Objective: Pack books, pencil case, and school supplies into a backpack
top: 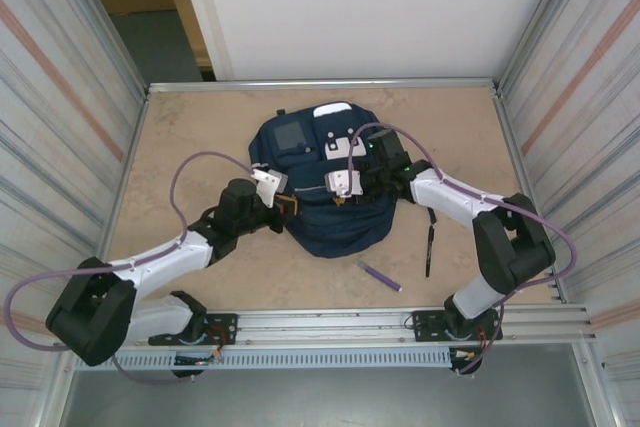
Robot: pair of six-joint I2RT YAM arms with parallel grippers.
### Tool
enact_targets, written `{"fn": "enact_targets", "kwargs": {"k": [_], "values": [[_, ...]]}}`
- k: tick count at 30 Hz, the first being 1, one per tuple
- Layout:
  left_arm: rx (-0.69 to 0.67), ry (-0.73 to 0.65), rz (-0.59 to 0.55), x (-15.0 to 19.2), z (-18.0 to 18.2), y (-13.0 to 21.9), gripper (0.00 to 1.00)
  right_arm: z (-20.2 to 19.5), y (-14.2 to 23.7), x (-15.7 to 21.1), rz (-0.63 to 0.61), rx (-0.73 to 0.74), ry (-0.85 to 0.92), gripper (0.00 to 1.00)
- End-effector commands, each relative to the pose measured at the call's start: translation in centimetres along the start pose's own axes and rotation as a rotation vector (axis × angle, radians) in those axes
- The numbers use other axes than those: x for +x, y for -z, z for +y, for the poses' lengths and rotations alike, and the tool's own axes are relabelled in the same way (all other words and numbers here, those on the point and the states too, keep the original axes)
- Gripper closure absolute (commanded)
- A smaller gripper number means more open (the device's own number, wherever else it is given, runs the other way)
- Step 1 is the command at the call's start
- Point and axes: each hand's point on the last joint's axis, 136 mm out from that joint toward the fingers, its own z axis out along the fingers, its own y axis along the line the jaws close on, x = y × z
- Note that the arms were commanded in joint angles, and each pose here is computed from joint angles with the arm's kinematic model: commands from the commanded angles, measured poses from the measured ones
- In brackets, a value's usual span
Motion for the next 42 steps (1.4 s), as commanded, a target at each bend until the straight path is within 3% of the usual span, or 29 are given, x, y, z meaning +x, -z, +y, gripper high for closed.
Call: {"fn": "enact_targets", "kwargs": {"k": [1,5,9,10,12,15,24,32,33,34,35,36,38,39,42], "values": [[0.036,-0.013,-0.086,-2.6,-2.0,0.4,1.0,2.5,0.0,-0.9,-0.01,-0.055,-0.112,0.58],[0.093,-0.071,-0.033,-2.5,-4.5,-0.6,1.0,3.2,-0.4,-2.3,0.012,-0.054,-0.103,0.58],[0.134,-0.054,-0.022,-2.5,-5.2,-1.3,1.0,3.3,-0.9,-3.8,-0.042,-0.066,-0.151,0.6],[0.126,-0.062,-0.023,-2.4,-5.0,-1.3,1.0,3.4,-1.1,-3.7,-0.038,-0.076,-0.158,0.65],[0.086,-0.079,-0.023,-2.3,-4.2,-1.2,1.0,3.7,-1.4,-3.2,-0.003,-0.1,-0.152,0.9],[0.034,-0.054,-0.027,-2.2,-1.9,-0.2,1.0,4.6,-1.5,-2.8,0.004,-0.129,-0.091,1.0],[-0.114,0.077,0.129,1.1,7.1,0.5,1.0,6.2,-0.9,-2.5,0.046,-0.185,0.131,1.0],[-0.117,0.157,0.199,2.4,9.3,-1.6,1.0,6.0,-0.3,-3.1,0.048,-0.152,0.148,1.0],[-0.129,0.166,0.198,2.3,9.5,-1.5,0.94,5.7,-0.2,-3.2,0.042,-0.131,0.141,1.0],[-0.138,0.163,0.193,2.1,9.6,-1.4,0.89,5.2,-0.3,-3.3,0.036,-0.099,0.13,0.95],[-0.148,0.162,0.182,1.8,9.6,-1.2,0.86,4.4,-0.3,-3.4,0.029,-0.052,0.108,0.8],[-0.159,0.161,0.166,1.3,9.7,-0.9,0.82,3.6,-0.3,-3.4,0.032,-0.006,0.085,0.71],[-0.163,0.148,0.107,-0.2,9.1,0.2,0.67,1.9,0.2,-3.9,0.026,0.093,0.033,0.6],[-0.162,0.141,0.078,-1.0,8.8,0.8,0.62,1.3,0.6,-4.2,0.011,0.134,0.01,0.04],[-0.146,0.087,-0.017,-3.3,7.4,2.7,0.55,0.1,2.3,-4.7,-0.037,0.212,-0.082,0.01]]}}
